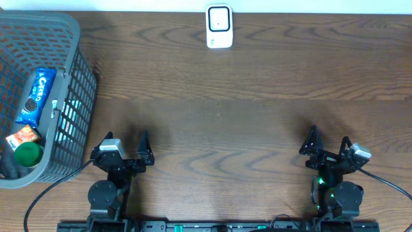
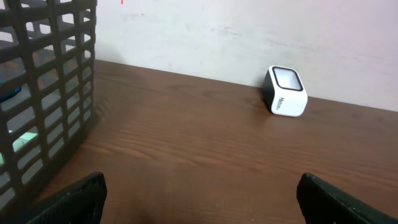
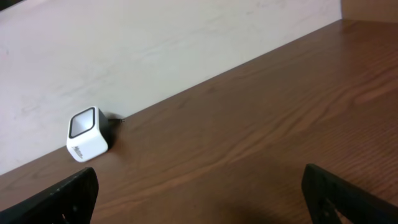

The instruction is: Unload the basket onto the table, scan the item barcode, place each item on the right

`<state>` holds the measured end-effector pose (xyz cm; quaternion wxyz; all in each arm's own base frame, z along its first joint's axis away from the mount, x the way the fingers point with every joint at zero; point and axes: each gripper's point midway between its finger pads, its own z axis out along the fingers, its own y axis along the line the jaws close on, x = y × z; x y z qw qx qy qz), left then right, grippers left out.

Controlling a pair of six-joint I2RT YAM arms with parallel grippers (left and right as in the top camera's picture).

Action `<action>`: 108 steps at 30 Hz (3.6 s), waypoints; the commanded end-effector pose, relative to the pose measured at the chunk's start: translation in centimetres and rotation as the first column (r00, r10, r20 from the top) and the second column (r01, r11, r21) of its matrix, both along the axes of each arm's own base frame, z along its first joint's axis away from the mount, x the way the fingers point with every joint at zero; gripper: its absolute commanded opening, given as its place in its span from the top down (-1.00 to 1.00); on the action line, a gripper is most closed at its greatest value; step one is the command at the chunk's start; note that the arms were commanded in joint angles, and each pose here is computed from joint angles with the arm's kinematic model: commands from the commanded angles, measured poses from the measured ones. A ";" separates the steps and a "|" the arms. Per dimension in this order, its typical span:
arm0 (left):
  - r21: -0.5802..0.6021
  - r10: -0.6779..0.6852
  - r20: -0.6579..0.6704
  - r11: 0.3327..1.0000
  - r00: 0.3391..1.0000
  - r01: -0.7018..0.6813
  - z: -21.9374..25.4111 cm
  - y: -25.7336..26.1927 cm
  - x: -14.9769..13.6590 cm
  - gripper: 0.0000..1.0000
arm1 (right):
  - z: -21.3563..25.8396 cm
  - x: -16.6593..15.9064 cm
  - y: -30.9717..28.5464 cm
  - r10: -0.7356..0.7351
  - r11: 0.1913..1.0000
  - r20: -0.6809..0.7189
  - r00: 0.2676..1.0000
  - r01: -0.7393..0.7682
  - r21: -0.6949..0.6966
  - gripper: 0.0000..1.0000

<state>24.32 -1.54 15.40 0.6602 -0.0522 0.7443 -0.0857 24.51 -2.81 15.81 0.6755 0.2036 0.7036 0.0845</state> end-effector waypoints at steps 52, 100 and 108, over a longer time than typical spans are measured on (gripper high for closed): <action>-0.031 -0.205 -0.071 0.979 0.976 0.203 4.5 -3.4 -1.8 -0.96 | -0.3 0.0 0.1 0.000 1.000 -0.010 1.000 0.000 -0.011 -0.99; 0.095 0.674 -0.655 0.521 0.341 -0.848 19.6 19.2 -1.0 -0.96 | -0.3 0.0 0.1 0.000 1.000 -0.010 1.000 0.000 -0.011 -0.98; 0.021 0.591 -0.792 0.272 0.150 -0.962 14.5 25.4 -4.0 -0.96 | -0.3 0.0 0.1 0.000 1.000 -0.009 1.000 0.000 -0.011 -0.98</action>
